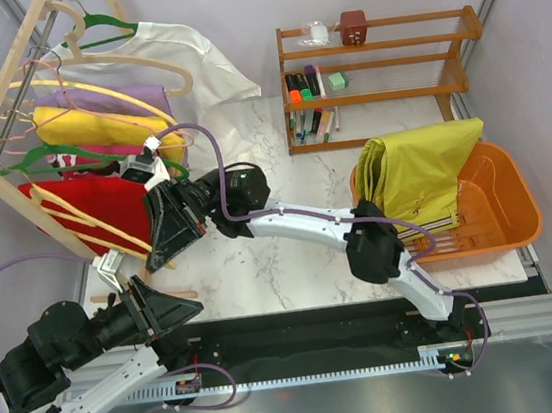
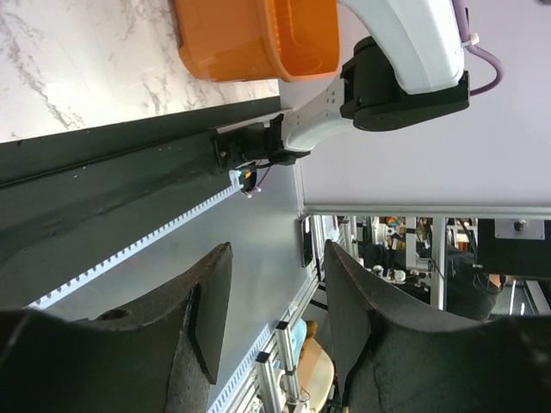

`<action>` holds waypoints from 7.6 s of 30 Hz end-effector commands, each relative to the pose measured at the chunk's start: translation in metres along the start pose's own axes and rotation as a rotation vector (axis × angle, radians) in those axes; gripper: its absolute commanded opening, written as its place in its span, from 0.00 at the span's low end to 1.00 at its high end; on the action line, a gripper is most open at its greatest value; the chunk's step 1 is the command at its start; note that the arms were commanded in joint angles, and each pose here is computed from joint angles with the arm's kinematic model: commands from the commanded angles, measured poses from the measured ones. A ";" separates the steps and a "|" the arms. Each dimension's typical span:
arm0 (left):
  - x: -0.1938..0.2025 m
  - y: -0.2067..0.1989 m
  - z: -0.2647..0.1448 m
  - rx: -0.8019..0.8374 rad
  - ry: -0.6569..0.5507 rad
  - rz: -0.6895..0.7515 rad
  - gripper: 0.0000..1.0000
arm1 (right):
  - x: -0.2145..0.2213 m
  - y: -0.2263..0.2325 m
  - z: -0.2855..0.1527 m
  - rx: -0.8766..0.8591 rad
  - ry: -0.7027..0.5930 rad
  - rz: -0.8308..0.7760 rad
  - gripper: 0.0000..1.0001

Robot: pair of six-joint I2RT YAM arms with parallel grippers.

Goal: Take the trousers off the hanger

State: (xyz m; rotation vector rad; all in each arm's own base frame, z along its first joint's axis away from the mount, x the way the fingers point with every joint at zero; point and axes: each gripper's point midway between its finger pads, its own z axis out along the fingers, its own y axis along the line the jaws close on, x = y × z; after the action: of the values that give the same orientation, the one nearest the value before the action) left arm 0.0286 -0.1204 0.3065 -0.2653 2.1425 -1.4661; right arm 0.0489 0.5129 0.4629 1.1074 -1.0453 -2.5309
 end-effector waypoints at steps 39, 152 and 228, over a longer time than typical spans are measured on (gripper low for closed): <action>-0.075 -0.208 -0.018 0.520 -0.195 -0.002 0.66 | 0.207 0.120 -0.207 1.393 -0.097 -0.079 0.00; -0.034 -0.106 -0.025 0.347 -0.119 0.128 0.71 | 0.205 0.171 -0.050 0.676 0.244 0.006 0.00; -0.008 -0.112 -0.068 0.518 -0.043 0.159 0.64 | 0.012 0.087 -0.007 -0.078 0.056 -0.101 0.00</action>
State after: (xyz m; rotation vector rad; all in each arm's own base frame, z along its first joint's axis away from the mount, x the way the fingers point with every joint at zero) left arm -0.0126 -0.1016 0.4221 0.0250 1.6429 -1.8169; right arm 0.0521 0.4686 0.4971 1.1613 -1.0977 -2.5300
